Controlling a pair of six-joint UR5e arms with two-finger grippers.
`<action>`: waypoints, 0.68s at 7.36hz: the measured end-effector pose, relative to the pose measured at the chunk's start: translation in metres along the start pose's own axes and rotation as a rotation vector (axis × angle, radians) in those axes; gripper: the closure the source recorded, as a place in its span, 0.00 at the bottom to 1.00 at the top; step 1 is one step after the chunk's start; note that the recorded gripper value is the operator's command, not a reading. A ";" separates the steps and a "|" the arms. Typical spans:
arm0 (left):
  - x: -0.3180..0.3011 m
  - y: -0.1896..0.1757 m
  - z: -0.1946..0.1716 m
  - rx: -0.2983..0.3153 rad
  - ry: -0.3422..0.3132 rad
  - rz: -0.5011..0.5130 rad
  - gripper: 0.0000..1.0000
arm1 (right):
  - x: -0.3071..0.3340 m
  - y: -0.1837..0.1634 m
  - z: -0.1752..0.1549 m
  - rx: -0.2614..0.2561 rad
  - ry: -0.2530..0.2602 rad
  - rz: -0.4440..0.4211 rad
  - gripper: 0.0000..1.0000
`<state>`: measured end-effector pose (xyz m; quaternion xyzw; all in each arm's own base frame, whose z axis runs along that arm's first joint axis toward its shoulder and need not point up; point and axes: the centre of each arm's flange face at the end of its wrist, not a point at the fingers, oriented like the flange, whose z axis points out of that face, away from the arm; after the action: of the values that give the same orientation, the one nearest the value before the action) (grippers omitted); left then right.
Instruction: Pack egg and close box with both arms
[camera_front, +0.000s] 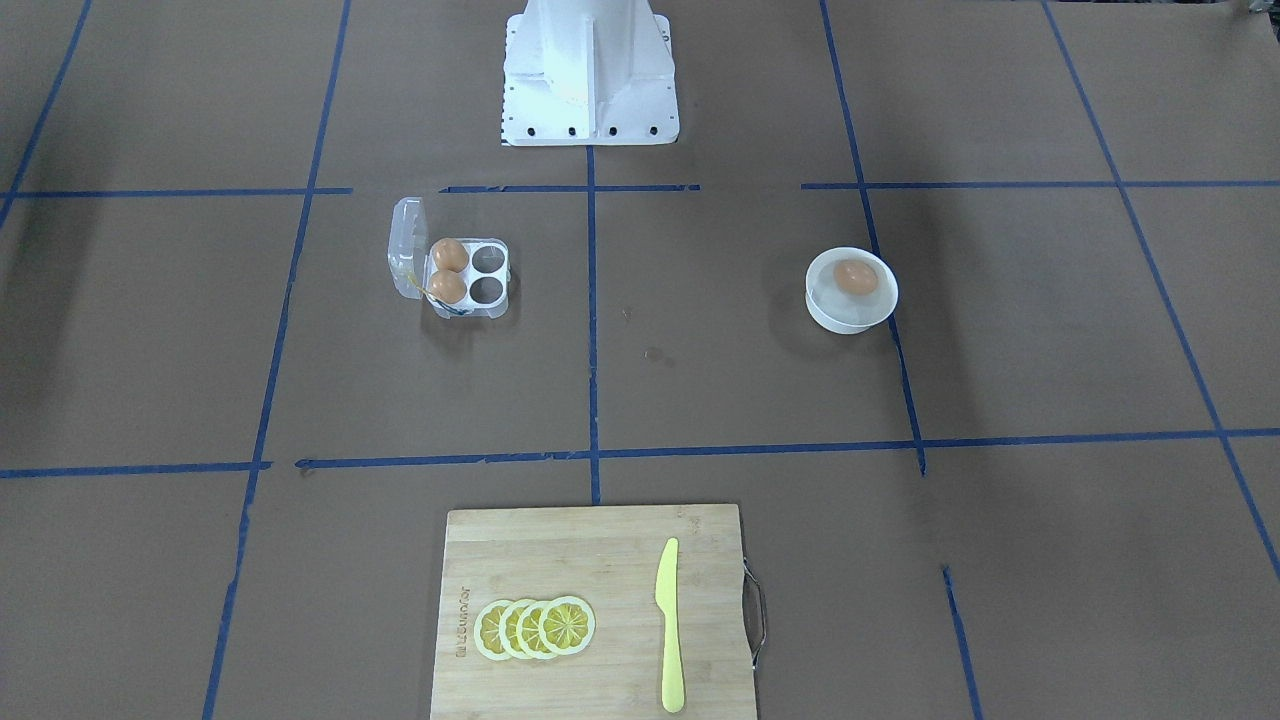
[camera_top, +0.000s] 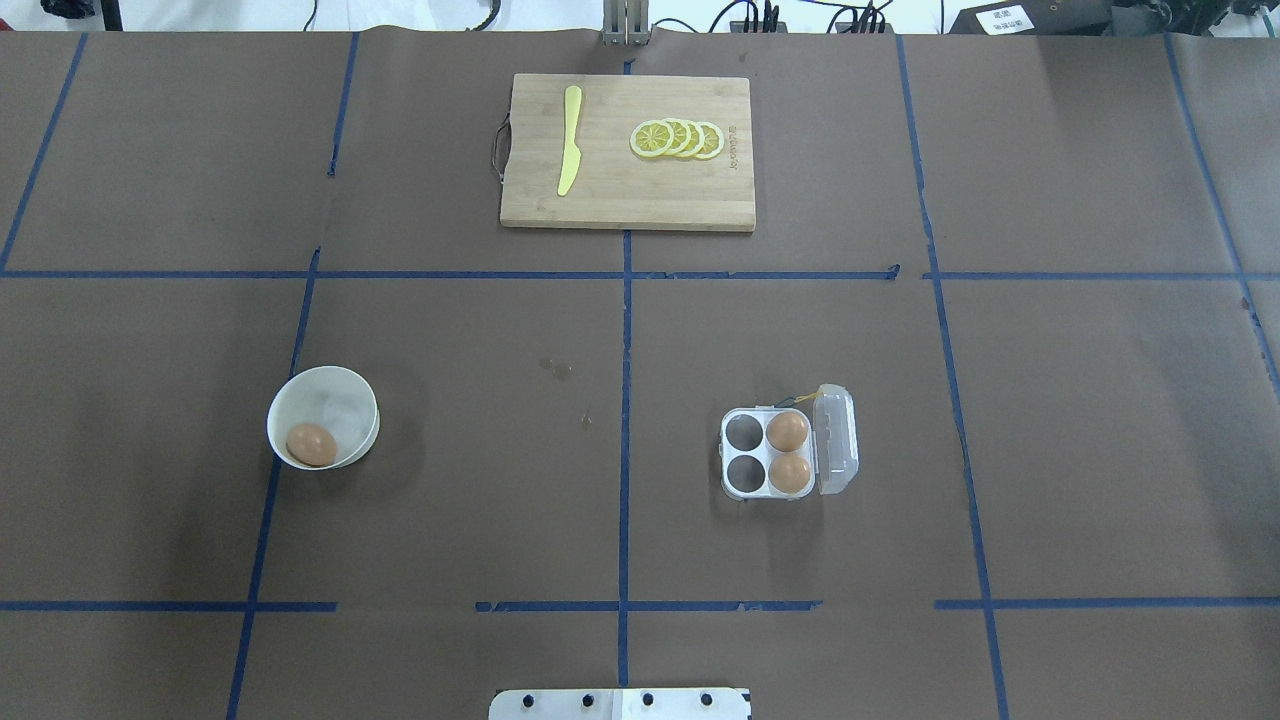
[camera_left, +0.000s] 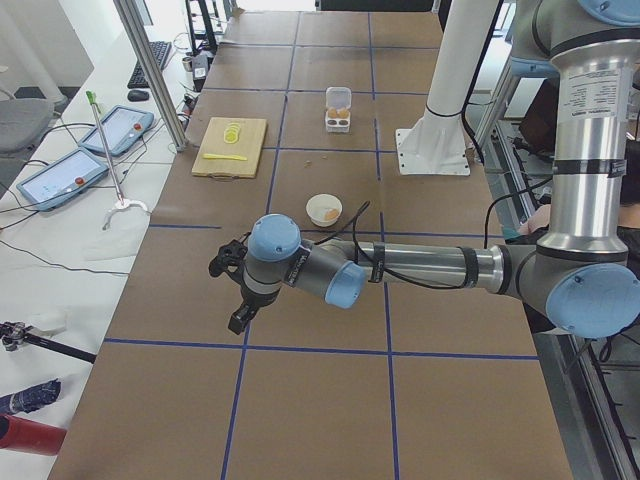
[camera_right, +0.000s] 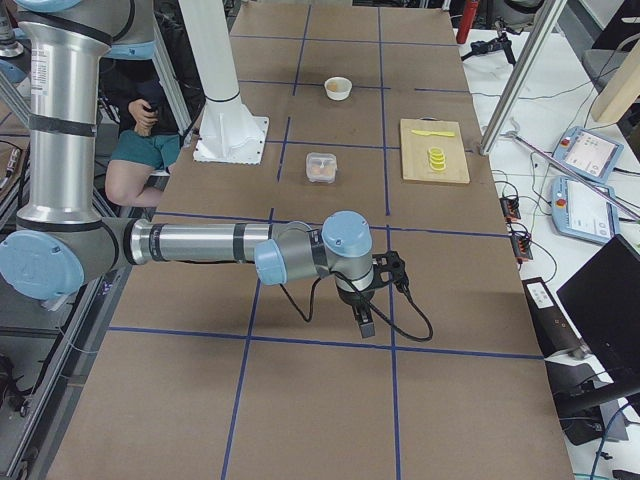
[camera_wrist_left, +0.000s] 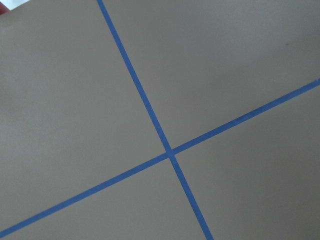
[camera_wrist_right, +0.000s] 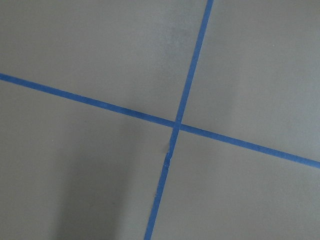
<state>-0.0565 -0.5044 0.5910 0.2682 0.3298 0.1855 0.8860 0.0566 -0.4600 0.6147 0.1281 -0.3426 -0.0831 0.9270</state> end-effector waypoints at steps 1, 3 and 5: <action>0.004 -0.008 -0.006 0.077 -0.016 0.071 0.00 | -0.001 -0.003 -0.001 0.003 -0.001 0.009 0.00; 0.006 -0.010 -0.008 0.152 -0.022 0.105 0.00 | -0.002 -0.006 -0.002 0.008 -0.008 0.039 0.00; 0.013 -0.018 -0.013 0.198 -0.015 0.084 0.00 | -0.005 -0.006 -0.002 0.022 -0.036 0.036 0.00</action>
<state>-0.0534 -0.5073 0.5655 0.3693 0.3285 0.1868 0.8490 0.0539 -0.4641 0.6081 0.1304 -0.3625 -0.0652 0.9205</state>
